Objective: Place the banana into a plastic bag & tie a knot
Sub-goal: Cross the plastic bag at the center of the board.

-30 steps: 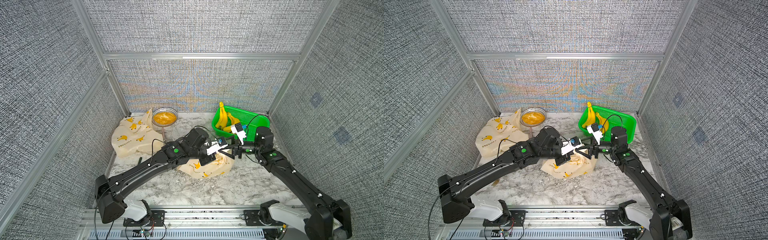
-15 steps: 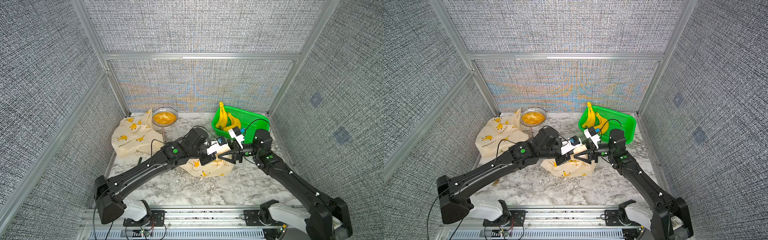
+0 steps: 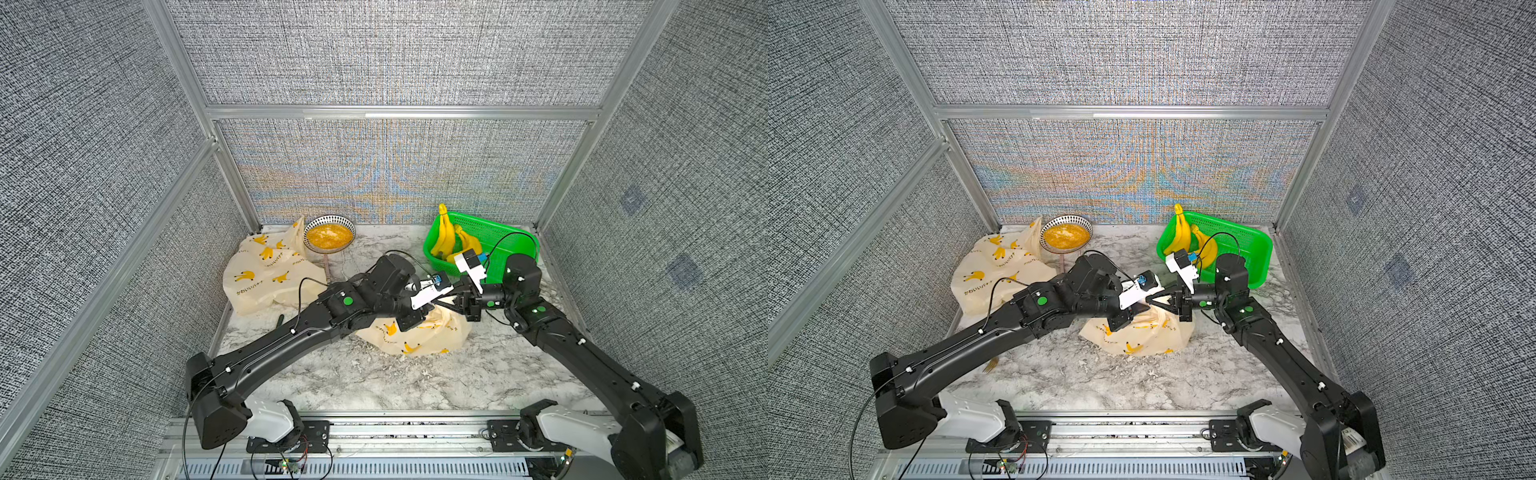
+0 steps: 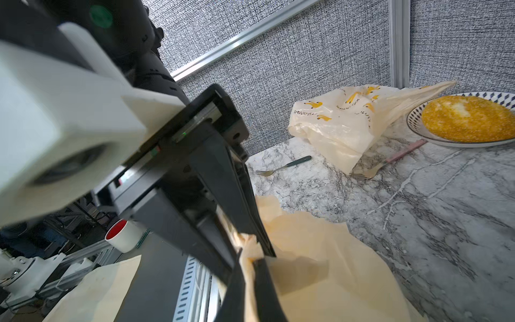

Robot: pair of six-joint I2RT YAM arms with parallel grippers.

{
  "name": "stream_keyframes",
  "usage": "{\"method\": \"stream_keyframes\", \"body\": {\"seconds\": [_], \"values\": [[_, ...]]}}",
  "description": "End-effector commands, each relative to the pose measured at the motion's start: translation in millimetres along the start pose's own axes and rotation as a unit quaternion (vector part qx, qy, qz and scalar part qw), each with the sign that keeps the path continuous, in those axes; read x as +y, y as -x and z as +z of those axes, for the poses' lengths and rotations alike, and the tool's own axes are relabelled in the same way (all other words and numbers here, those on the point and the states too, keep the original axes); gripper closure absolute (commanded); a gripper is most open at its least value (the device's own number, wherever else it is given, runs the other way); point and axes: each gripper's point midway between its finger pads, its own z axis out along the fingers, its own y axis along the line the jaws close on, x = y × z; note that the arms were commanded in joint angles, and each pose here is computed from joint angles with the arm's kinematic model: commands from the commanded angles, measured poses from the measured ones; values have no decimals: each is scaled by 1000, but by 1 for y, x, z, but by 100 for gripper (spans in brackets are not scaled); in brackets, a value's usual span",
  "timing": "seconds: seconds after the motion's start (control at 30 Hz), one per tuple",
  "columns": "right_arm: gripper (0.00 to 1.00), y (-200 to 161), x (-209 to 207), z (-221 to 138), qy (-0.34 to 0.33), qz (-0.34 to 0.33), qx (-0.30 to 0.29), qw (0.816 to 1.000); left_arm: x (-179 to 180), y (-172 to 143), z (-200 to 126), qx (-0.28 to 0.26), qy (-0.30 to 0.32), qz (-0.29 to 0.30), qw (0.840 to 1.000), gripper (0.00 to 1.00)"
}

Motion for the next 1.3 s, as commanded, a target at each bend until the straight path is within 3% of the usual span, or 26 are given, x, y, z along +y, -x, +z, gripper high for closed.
{"method": "stream_keyframes", "body": {"seconds": [0.0,0.03,0.13,0.23,0.33,0.5,0.6,0.67,0.8,0.93,1.1,1.27], "values": [[100,6,-3,1,-14,-1,-6,1000,5,21,-12,-38,13,-6,999,58],[100,8,-9,0,-28,7,-11,1000,6,23,-15,-41,15,-11,999,51],[100,16,-15,0,-39,39,-27,998,10,26,-32,-52,36,-22,998,47],[100,17,-23,1,-35,102,-31,994,19,21,-48,-59,73,-38,995,35],[100,16,-23,3,-11,155,-35,987,13,14,-58,-67,69,-45,994,30],[100,20,-11,0,7,171,-40,985,17,-4,-49,-58,88,-59,993,27],[100,26,-11,-2,2,190,-46,981,12,0,-54,-64,72,-88,991,37],[100,29,-12,-2,-4,197,-50,979,3,13,-60,-95,42,-120,987,42],[100,30,-16,-2,-26,200,-54,978,-8,37,-64,-146,-13,-189,971,61],[100,22,-28,0,-46,220,-51,973,-17,42,-53,-138,-55,-240,959,80],[100,17,-35,0,-60,231,-56,969,-31,36,-36,-97,-103,-274,951,84],[100,19,-35,0,-57,237,-61,968,-23,6,-9,-46,-66,-311,947,82]]}}
